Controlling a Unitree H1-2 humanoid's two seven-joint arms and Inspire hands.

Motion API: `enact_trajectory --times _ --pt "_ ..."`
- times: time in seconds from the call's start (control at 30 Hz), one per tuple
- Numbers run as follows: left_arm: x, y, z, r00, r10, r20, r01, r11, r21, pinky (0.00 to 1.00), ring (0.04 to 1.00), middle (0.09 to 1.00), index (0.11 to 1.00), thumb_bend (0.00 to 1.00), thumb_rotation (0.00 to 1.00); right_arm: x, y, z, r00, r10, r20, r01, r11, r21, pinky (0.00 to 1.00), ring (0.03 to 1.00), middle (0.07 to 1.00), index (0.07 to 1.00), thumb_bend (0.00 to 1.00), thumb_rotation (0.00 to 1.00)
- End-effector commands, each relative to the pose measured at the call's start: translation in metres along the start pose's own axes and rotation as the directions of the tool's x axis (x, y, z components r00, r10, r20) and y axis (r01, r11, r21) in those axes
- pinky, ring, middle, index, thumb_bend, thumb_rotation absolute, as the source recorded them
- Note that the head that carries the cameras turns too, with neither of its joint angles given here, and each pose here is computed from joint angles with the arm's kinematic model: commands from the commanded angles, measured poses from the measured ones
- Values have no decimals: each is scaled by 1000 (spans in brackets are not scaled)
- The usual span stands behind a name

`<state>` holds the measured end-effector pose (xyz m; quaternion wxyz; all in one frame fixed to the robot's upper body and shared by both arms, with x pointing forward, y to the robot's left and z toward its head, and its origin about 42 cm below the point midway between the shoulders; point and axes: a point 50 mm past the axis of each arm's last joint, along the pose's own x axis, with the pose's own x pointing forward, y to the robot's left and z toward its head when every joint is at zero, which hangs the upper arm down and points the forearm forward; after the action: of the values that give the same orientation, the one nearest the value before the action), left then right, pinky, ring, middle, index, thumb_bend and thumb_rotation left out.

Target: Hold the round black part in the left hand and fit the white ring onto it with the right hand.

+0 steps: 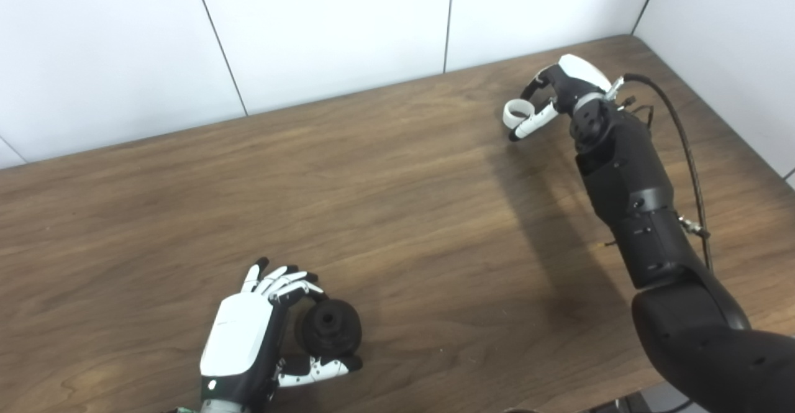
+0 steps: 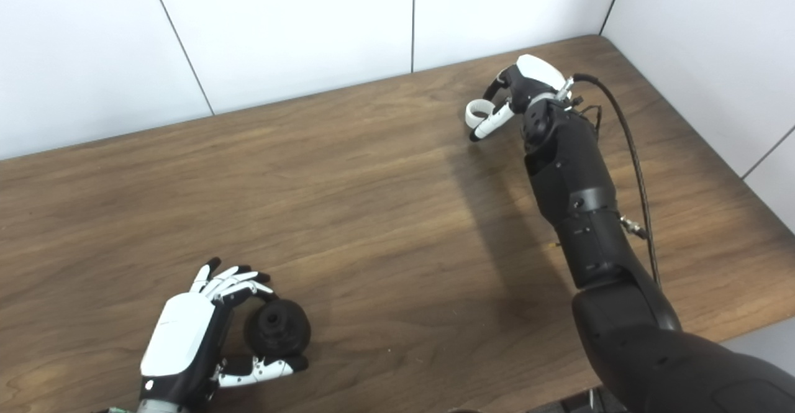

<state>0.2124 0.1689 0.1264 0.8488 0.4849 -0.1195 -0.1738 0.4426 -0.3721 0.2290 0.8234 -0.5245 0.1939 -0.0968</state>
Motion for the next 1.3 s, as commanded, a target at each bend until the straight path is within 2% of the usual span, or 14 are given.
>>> enact_trajectory --times 0.0,0.13,0.33,0.5,0.8,0.87,1.1,1.27 --pt "-3 -1 -1 1000 -24 2 24 1000 20 990 858 764 484 523 53 2 -32 18 994 -99 39 99 995 2 905 901 823 630 853 176" --pt "-3 0 1 1000 -24 2 24 999 22 987 856 763 484 523 53 3 -31 20 994 -100 35 100 995 -7 913 860 786 644 869 198" --pt "-3 -1 1 1000 -24 4 23 1000 18 992 857 763 484 523 53 4 -30 20 995 -100 27 101 994 -34 790 796 747 660 869 220" --pt "-3 0 2 1000 -26 3 26 999 19 989 857 764 484 523 54 3 -30 19 994 -102 35 103 994 -29 787 772 732 657 857 198" --pt "-3 1 2 1000 -26 3 26 999 25 987 855 764 484 523 54 1 -30 17 994 -106 28 107 994 -40 885 857 783 637 851 179" --pt "-3 1 3 1000 -24 5 24 999 26 986 854 762 484 523 53 1 -31 16 994 -102 31 103 994 -44 854 860 800 636 849 185" --pt "-3 2 3 1000 -24 7 24 999 25 995 859 763 484 523 53 2 -31 13 995 -92 32 94 994 -53 877 913 844 635 825 181" --pt "-3 2 3 1000 -20 8 20 999 26 997 858 763 484 523 53 2 -30 12 995 -90 34 91 995 -38 882 913 844 616 818 168"
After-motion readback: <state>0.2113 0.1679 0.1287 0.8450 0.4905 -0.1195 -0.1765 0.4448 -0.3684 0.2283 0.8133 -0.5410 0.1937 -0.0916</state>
